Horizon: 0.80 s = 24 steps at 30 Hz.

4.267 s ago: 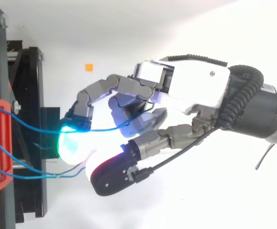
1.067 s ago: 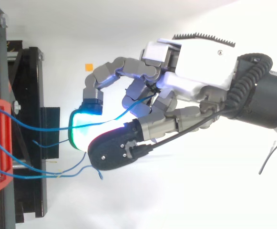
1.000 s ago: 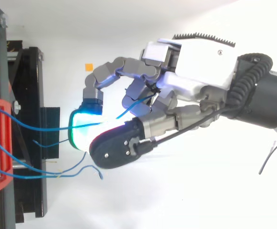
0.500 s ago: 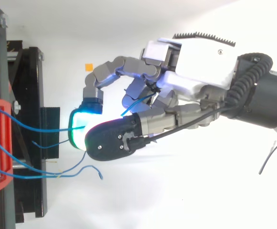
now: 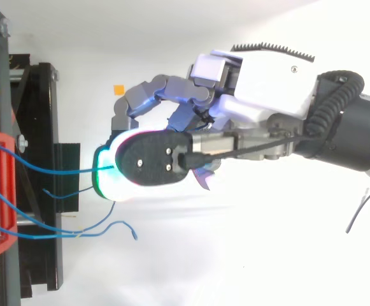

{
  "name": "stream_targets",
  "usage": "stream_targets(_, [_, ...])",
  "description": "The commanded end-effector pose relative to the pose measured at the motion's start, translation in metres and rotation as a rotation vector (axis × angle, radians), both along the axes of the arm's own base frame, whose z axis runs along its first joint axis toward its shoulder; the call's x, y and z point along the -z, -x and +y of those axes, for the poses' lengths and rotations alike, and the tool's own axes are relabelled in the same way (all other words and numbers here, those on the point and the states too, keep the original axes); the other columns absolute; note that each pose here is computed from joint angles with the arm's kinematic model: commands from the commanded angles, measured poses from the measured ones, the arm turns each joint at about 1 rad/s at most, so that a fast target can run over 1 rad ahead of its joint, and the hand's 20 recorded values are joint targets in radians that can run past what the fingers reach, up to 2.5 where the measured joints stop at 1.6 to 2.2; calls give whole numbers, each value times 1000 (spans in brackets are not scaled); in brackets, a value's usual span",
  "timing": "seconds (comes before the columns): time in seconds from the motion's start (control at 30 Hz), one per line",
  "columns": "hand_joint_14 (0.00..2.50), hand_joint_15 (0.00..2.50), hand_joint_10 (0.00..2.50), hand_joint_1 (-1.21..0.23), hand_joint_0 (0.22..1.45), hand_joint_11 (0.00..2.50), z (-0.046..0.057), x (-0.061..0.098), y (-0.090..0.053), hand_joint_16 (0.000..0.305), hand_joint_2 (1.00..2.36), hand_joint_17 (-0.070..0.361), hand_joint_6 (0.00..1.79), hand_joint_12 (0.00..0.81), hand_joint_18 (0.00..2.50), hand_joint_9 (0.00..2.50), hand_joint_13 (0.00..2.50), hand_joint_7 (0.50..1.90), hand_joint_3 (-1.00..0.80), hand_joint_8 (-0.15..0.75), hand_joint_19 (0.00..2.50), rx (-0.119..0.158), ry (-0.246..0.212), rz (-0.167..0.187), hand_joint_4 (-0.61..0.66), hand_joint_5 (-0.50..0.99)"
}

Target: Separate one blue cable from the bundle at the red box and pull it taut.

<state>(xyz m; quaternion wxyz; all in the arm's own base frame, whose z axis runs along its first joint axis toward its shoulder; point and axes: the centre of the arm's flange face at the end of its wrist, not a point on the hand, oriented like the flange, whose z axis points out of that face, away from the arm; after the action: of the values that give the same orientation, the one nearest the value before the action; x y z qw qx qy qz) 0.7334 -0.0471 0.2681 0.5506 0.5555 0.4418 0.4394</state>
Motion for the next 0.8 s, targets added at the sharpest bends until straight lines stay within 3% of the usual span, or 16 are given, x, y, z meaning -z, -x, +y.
stream_targets(0.0, [2500,1291,2500,-325,570,2500,0,1,0,155,1000,116,862,473,2456,1610,1804,1054,-500,549,711,0,0,1,260,-208])
stream_targets(0.13, [2500,1287,2500,-405,620,2500,0,-1,0,151,1003,114,861,466,2435,1626,1792,1070,-467,563,701,-1,0,-2,262,-205])
stream_targets(0.27, [2500,1268,2500,-619,592,2500,2,0,-1,161,1020,121,865,459,2489,1641,1816,1074,-216,563,687,6,4,-5,285,-204])
stream_targets(0.37, [2500,1274,2500,-703,593,2500,3,-1,-1,164,1023,123,867,454,2500,1647,1827,1065,-142,563,712,15,7,-12,271,-204])
stream_targets(0.77, [2500,1253,2500,-724,601,2500,8,-1,-2,165,1023,124,867,452,2500,1625,1815,1055,-146,549,726,15,15,-13,250,-205])
